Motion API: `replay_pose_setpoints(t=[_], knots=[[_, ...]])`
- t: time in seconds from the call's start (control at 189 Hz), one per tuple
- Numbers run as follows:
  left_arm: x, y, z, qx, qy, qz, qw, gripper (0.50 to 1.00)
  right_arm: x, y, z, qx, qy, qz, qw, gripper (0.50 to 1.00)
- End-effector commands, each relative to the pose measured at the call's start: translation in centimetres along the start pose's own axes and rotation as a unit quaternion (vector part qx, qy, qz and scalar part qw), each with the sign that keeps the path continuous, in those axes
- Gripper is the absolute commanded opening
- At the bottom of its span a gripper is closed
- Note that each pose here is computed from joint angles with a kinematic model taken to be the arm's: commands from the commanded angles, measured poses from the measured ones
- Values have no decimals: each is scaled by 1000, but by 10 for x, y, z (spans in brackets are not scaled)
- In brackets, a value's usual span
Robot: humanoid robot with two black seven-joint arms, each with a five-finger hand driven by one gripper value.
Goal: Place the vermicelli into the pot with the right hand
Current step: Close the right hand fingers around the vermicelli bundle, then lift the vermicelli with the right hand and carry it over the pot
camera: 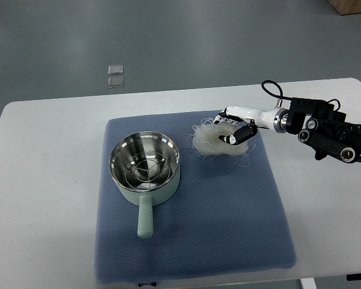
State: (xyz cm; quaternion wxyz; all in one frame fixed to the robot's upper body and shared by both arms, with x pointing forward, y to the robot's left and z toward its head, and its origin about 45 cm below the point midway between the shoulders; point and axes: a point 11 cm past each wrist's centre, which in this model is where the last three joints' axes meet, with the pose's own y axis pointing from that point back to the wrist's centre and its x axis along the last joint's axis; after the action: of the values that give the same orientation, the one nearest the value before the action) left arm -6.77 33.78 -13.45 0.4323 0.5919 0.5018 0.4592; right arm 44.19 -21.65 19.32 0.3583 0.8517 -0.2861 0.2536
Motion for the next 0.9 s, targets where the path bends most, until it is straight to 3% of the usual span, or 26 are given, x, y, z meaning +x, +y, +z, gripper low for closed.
replay_pose_setpoints(t=[0.0,0.207,0.53,0.896], knots=[[0,0,0,0,0,0,1000,1000,20,12,-13,41,-1,21,999,500],[0,0,-1,1,0,0,1000,1000,45,32,-38,97,7,37,995,500],[0,0,0,0,0,0,1000,1000,53,28,-101,199,31,34,979,500],[-1,0,0,0,0,-1,1000,1000,7,-13,-170,260,56,-37,963,500]])
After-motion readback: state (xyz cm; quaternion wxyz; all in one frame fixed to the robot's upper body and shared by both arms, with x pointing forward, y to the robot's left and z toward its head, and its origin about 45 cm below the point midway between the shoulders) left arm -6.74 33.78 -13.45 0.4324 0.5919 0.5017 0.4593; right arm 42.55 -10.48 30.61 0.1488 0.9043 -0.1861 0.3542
